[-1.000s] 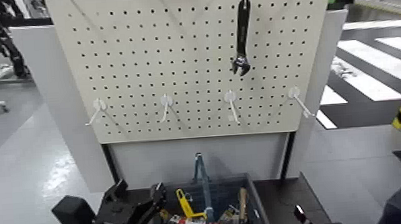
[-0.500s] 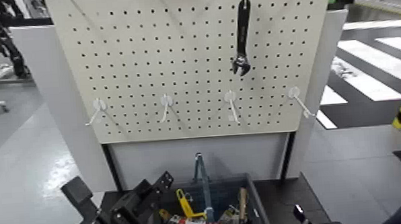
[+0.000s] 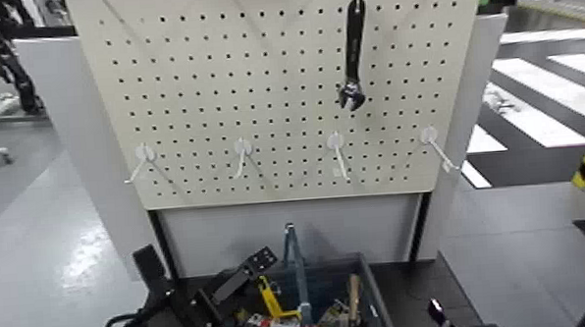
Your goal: Grasp the handle of the crate.
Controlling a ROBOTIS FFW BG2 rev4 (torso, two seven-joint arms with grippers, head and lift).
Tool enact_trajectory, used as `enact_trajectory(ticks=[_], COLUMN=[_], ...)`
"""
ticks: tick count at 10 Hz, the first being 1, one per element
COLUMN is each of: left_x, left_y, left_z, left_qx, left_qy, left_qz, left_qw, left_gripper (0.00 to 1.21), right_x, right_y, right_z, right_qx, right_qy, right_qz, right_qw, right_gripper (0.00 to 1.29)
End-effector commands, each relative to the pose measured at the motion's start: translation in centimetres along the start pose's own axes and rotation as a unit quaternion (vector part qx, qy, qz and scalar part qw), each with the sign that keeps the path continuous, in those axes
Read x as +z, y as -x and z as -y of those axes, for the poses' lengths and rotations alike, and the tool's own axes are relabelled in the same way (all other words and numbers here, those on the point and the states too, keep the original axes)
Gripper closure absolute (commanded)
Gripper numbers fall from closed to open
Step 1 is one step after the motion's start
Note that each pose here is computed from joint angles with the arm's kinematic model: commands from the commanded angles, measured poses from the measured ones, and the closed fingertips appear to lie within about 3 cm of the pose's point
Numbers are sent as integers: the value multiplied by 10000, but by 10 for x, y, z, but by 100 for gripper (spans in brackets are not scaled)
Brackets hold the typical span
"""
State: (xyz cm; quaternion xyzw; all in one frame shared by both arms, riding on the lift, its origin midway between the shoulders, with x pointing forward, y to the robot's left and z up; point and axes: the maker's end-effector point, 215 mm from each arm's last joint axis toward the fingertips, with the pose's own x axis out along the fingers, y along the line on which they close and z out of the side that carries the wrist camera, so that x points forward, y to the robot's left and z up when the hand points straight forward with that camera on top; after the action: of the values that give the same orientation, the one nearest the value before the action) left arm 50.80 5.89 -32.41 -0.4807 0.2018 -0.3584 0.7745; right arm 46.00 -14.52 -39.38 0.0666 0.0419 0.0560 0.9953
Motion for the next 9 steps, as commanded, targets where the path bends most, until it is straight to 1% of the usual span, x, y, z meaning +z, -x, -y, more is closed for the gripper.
enact_trajectory(ticks=[1, 2, 4, 7, 9], left_x=[-16, -23, -27, -19, -12], left_y=[-14, -17, -28, -42, -50], left_z=[4, 5, 3, 2, -3], left_qx=[-322, -419, -553, -694, -681], left_qy=[563, 696, 810, 871, 867], left_qz=[-531, -728, -928, -938, -878], left_qw=[9965, 9940, 9908, 9893, 9900], left_gripper=[12, 12, 12, 12, 12], right_x=[-1, 0, -1, 1, -1], right_y=[0, -1, -2, -3, -3], right_z=[-2, -2, -3, -6, -7], right_qx=[16, 24, 43, 63, 69], right_qy=[-4, -12, -15, -37, -45], right_qz=[1, 12, 21, 44, 27], right_qw=[10000, 10000, 10000, 10000, 10000], right_gripper=[15, 15, 15, 15, 15])
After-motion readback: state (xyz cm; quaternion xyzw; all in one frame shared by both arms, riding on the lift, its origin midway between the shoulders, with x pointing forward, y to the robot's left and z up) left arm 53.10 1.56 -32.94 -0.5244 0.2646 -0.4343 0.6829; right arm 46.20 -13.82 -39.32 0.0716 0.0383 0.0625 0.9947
